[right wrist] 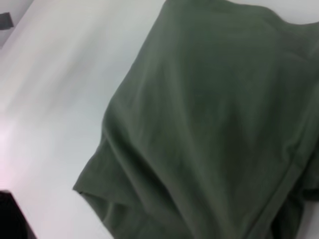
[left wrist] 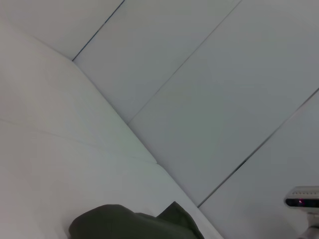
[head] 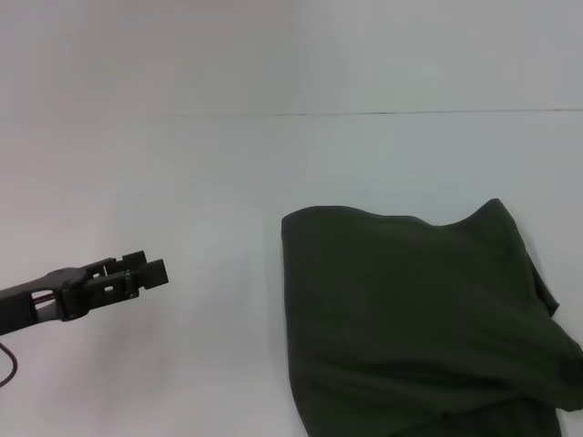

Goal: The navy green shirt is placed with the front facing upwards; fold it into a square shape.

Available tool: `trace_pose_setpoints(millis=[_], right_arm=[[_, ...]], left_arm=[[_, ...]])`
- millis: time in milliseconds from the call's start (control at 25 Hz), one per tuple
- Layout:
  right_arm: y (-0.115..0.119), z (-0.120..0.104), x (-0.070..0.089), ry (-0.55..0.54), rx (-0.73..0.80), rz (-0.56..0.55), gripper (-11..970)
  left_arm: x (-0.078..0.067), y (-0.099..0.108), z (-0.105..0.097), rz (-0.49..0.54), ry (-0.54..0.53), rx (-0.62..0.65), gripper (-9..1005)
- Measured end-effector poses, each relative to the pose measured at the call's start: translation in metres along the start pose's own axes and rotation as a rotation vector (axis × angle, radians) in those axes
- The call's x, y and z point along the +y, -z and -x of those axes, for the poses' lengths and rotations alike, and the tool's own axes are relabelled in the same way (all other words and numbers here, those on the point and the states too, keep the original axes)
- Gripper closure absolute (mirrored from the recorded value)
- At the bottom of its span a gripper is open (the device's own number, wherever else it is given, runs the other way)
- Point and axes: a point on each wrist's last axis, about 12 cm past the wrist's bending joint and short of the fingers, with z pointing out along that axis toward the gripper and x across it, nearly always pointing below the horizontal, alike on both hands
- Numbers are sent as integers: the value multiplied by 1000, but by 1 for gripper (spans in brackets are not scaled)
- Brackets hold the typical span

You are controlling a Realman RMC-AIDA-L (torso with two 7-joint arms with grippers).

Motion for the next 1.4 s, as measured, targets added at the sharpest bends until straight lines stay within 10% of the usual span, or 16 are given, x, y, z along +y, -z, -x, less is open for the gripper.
trace_pose_setpoints(millis=[800, 1400], right_arm=[[12, 17, 10, 23, 98, -10, 713], [69, 37, 14, 14, -141, -109, 151]], left_arm=[[-4, 2, 5, -30, -17, -2, 48], [-18, 11, -1, -123, 97, 127, 49]])
